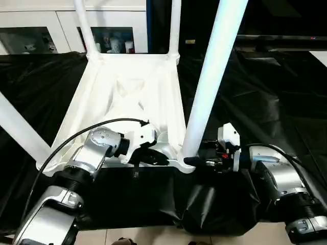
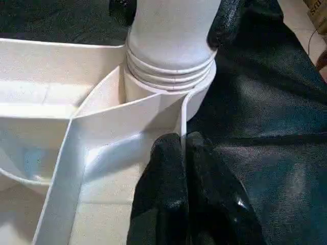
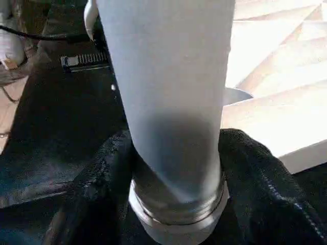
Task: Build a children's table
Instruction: Rotate leg to tighten
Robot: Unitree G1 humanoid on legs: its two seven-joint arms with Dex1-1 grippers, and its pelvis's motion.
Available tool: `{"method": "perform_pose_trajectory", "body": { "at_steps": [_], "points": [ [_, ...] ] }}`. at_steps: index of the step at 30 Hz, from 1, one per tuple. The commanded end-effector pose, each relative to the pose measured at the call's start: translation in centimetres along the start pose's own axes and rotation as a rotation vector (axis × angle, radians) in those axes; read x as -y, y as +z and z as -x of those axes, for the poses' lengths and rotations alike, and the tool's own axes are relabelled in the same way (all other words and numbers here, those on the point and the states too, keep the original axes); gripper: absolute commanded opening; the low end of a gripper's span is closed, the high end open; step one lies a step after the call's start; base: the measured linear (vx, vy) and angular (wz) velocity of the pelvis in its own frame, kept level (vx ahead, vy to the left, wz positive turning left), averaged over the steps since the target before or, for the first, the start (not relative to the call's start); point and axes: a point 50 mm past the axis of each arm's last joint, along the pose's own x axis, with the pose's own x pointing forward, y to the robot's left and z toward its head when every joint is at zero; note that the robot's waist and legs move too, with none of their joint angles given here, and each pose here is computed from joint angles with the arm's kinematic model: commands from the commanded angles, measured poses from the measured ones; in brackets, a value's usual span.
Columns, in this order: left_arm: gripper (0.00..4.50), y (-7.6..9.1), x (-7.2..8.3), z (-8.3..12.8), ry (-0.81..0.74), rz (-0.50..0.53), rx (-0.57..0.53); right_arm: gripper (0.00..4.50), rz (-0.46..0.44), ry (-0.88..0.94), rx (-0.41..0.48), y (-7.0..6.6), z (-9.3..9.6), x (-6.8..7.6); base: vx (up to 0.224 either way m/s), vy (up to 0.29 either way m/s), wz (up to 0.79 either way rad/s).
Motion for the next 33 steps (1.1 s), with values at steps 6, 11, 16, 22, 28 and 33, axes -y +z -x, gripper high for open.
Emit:
{"method": "perform_pose_trajectory", "body": {
  "at_steps": [6, 11, 16, 22, 28, 33],
  "points": [
    [0.0, 0.0, -0.2, -1.2, 0.078, 0.02, 0.031, 2.1, -0.059, 0.039, -0.004, -1.9, -1.3, -1.6, 0.0, 0.0, 0.0],
    [0.0, 0.6, -1.2, -2.7, 0.207, 0.036, 0.051, 2.08, -0.098, -0.187, -0.027, -3.4, -2.1, -1.4, 0.0, 0.0, 0.0],
    [0.0, 1.9, -2.2, -4.8, 0.334, 0.064, 0.068, 2.06, -0.191, -0.504, -0.012, -4.3, -3.5, -0.4, 0.0, 0.0, 0.0],
    [0.0, 3.1, -2.2, -7.1, 0.358, 0.061, 0.075, 2.04, -0.278, -0.747, 0.009, -4.2, -5.5, 0.8, 0.0, 0.0, 0.0],
    [0.0, 3.0, -2.2, -6.9, 0.34, 0.039, 0.065, 2.8, -0.191, -0.668, 0.127, -1.8, -7.0, 0.5, 0.0, 0.0, 0.0],
    [0.0, 2.4, -2.3, -5.7, 0.326, 0.023, 0.054, 3.18, -0.131, -0.551, 0.151, -1.0, -6.5, 0.5, 0.0, 0.0, 0.0]
  ]
}}
